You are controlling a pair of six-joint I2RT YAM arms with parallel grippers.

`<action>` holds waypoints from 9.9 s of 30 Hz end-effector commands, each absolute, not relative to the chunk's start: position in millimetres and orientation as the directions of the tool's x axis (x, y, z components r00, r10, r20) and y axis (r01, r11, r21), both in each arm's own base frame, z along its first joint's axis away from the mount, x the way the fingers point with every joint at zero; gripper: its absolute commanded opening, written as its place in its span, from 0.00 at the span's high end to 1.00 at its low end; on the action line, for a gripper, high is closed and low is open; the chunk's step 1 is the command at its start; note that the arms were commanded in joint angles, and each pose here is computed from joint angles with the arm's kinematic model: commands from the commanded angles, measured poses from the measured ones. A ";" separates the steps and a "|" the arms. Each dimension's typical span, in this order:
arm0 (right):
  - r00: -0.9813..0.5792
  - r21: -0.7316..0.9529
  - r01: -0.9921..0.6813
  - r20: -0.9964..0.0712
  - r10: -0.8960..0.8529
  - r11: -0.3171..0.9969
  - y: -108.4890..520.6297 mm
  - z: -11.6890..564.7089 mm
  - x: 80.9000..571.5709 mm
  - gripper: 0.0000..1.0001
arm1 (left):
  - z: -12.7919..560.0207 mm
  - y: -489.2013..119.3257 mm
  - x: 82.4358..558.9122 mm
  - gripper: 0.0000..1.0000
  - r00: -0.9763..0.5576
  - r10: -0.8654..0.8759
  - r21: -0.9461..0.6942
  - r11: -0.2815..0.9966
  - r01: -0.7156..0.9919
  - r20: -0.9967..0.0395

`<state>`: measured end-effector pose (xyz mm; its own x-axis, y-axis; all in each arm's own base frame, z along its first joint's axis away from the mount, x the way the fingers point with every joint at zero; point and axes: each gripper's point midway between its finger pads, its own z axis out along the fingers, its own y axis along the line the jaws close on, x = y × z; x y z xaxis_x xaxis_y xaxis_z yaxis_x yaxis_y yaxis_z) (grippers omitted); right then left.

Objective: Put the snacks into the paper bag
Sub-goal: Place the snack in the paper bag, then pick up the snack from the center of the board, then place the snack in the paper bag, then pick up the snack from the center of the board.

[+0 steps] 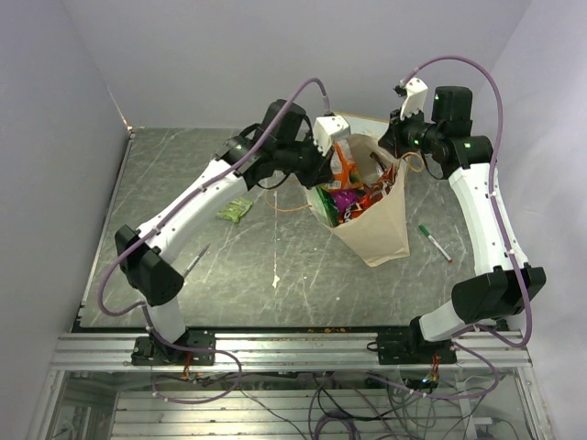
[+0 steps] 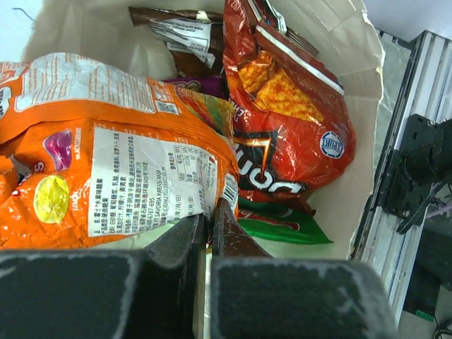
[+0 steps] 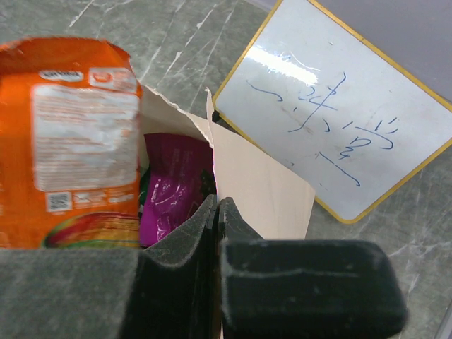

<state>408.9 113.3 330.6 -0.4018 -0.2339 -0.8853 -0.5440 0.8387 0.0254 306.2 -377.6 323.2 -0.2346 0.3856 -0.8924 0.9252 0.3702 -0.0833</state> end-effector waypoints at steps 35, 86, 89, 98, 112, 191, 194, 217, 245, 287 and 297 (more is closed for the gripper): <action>-0.362 0.006 -0.547 -0.904 -0.230 0.837 111.9 344.0 399.9 1.00 | 364.9 -362.2 316.9 0.06 -0.085 0.391 0.108 0.447 0.888 -0.917; -0.357 -0.001 -0.547 -0.904 -0.235 0.837 109.4 340.2 390.9 1.00 | 38.9 -93.4 490.4 0.11 -0.693 0.462 -0.012 0.828 0.561 -0.554; -0.363 0.003 -0.549 -0.901 -0.235 0.836 109.8 337.0 391.1 1.00 | 30.4 -94.9 487.7 0.20 -0.704 0.461 -0.033 0.825 0.565 -0.541; -0.363 0.002 -0.550 -0.902 -0.236 0.835 109.4 334.7 389.4 1.00 | 32.9 -95.4 485.8 0.46 -0.694 0.468 -0.034 0.816 0.576 -0.547; -0.356 -0.003 -0.550 -0.904 -0.238 0.835 108.6 335.2 386.6 1.00 | 137.1 -104.6 485.0 0.61 -0.556 0.451 0.029 0.794 0.608 -0.699; -0.337 0.018 -0.580 -0.916 -0.219 0.815 114.6 342.1 374.6 1.00 | 348.9 -430.8 329.1 0.26 -0.096 0.280 0.013 0.365 0.931 -0.955; -0.335 0.018 -0.579 -0.917 -0.218 0.815 114.1 343.0 373.8 1.00 | 351.0 -418.4 324.3 0.24 -0.067 0.301 0.053 0.373 0.926 -0.951; -0.328 0.016 -0.578 -0.920 -0.215 0.816 111.4 342.1 371.3 1.00 | 291.3 -193.0 394.7 0.12 -0.328 0.363 0.085 0.773 0.629 -0.872; -0.330 0.019 -0.589 -0.918 -0.219 0.808 113.3 336.8 370.9 1.00 | 58.1 -100.8 411.3 0.12 -0.754 0.396 -0.057 0.867 0.495 -0.524; -0.350 0.032 -0.594 -0.910 -0.222 0.804 114.2 328.8 375.7 1.00 | 14.2 -121.9 391.7 0.43 -0.701 0.614 0.121 0.777 0.618 -0.363; -0.349 0.034 -0.595 -0.911 -0.221 0.803 114.6 329.3 375.4 1.00 | 35.3 -126.2 390.9 0.61 -0.691 0.601 0.117 0.782 0.612 -0.401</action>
<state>379.1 116.0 328.9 -0.3474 -0.2230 -0.9108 -0.5906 0.8065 0.0278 395.0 -125.3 18.9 -0.6976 0.6019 -0.3888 0.6141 0.7818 0.1084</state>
